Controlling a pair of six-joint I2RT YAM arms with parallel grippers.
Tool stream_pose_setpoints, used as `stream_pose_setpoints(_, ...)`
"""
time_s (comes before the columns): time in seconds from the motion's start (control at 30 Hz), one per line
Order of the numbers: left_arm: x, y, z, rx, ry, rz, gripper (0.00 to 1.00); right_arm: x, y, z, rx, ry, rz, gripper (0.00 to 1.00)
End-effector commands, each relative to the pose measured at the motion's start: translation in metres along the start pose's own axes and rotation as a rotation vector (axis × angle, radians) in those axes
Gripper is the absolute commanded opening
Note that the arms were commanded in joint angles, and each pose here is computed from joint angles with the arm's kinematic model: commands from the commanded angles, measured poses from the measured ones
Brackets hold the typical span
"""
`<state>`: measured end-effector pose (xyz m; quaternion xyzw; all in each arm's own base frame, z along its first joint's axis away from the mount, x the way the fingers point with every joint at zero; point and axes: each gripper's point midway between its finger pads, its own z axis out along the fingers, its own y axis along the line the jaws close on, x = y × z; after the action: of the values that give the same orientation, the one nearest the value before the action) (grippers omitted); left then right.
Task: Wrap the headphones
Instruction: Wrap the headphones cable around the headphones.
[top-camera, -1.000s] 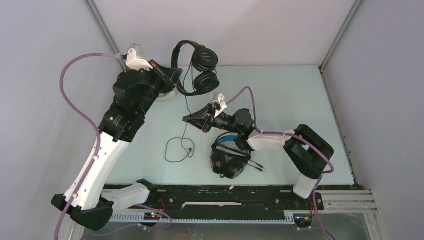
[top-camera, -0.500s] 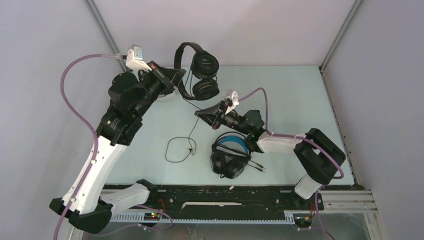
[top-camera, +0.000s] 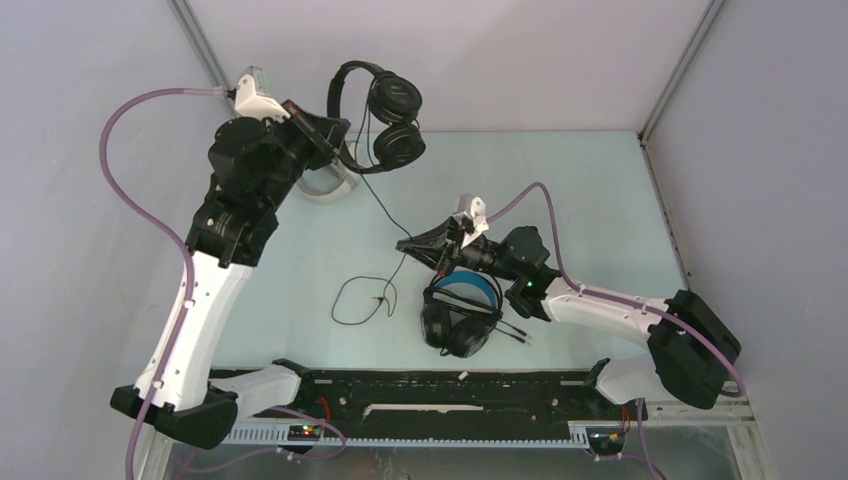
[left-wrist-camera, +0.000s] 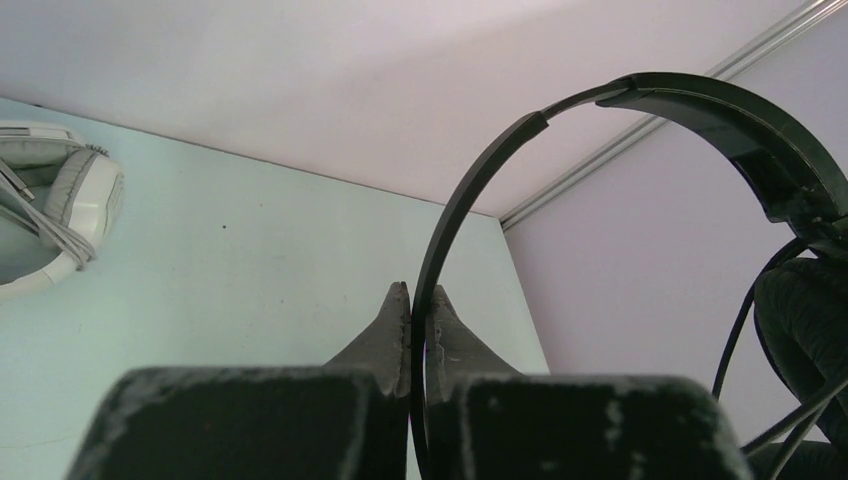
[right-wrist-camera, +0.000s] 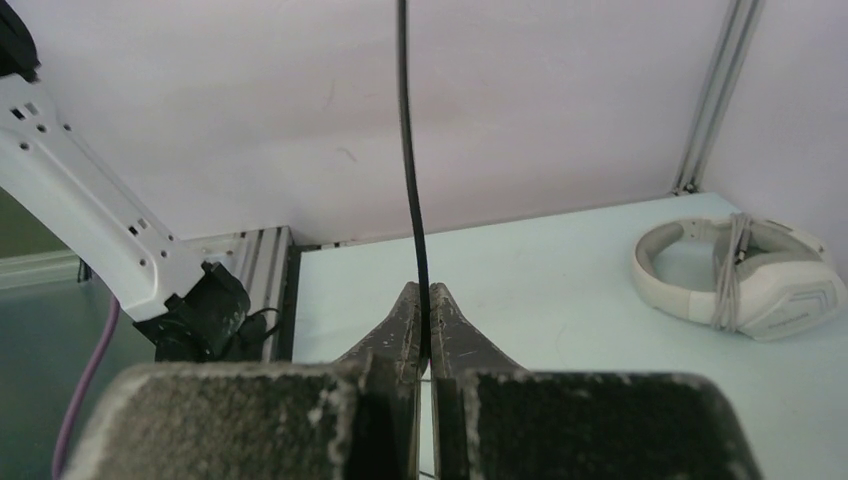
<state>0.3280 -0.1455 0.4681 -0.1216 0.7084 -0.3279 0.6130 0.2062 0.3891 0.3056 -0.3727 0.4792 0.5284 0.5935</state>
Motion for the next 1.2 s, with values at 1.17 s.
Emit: stream_pose_setpoints(1.17,0.026,0.004,-0.017,0.205,0.234,0.383,0.0,-0.034,-0.044,-0.062,0.089,-0.017,0.02,0.0)
